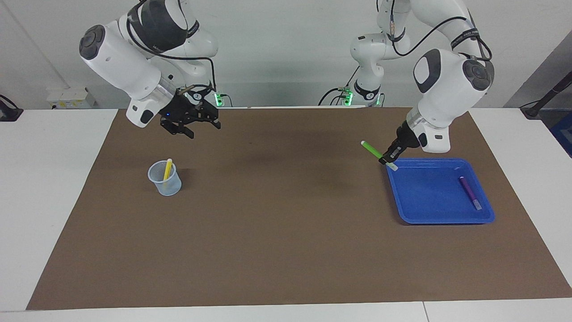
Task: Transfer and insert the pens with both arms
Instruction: 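Lift the green pen toward the right gripper while the right gripper approaches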
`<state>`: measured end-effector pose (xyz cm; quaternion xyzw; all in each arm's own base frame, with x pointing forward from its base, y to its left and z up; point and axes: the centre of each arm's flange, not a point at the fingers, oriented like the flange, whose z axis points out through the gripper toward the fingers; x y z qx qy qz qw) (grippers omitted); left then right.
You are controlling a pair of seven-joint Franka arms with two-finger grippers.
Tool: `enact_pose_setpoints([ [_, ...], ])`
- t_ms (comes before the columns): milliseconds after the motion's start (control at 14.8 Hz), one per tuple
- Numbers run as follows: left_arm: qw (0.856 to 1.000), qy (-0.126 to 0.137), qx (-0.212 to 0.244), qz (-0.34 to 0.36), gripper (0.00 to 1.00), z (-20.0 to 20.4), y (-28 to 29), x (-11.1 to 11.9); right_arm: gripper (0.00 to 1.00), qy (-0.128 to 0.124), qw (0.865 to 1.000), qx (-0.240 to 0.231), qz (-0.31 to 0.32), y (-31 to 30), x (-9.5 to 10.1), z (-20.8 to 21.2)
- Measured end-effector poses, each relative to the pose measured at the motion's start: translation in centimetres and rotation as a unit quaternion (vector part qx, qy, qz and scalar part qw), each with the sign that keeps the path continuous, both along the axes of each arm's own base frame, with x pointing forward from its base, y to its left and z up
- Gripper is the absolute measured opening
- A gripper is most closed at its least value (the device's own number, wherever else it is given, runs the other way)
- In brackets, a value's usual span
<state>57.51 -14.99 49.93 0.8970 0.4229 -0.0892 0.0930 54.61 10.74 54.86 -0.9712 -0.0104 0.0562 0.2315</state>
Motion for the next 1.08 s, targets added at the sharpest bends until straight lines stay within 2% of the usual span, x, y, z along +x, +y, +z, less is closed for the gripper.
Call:
enact_pose_setpoints([
  [271, 0.993, 0.028, -0.008, 0.112, 0.17, 0.5, -5.1, -1.2, 1.00, -0.002, 0.999, 0.051, -0.012, 3.1, -0.1, 0.7],
  [745, 0.978, 0.036, -0.030, 0.202, 0.17, 1.8, -12.0, -3.3, 1.00, 0.008, 0.990, 0.137, -0.037, 6.9, -0.4, -0.2],
  [1016, 0.968, 0.033, -0.051, 0.243, 0.17, 3.9, -14.8, -4.9, 1.00, 0.011, 0.985, 0.167, -0.045, 9.0, -0.8, -0.8],
  [1084, 0.965, 0.031, -0.056, 0.256, 0.17, 4.5, -15.4, -5.3, 0.97, 0.009, 0.984, 0.169, -0.050, 9.1, -0.7, -1.1],
])
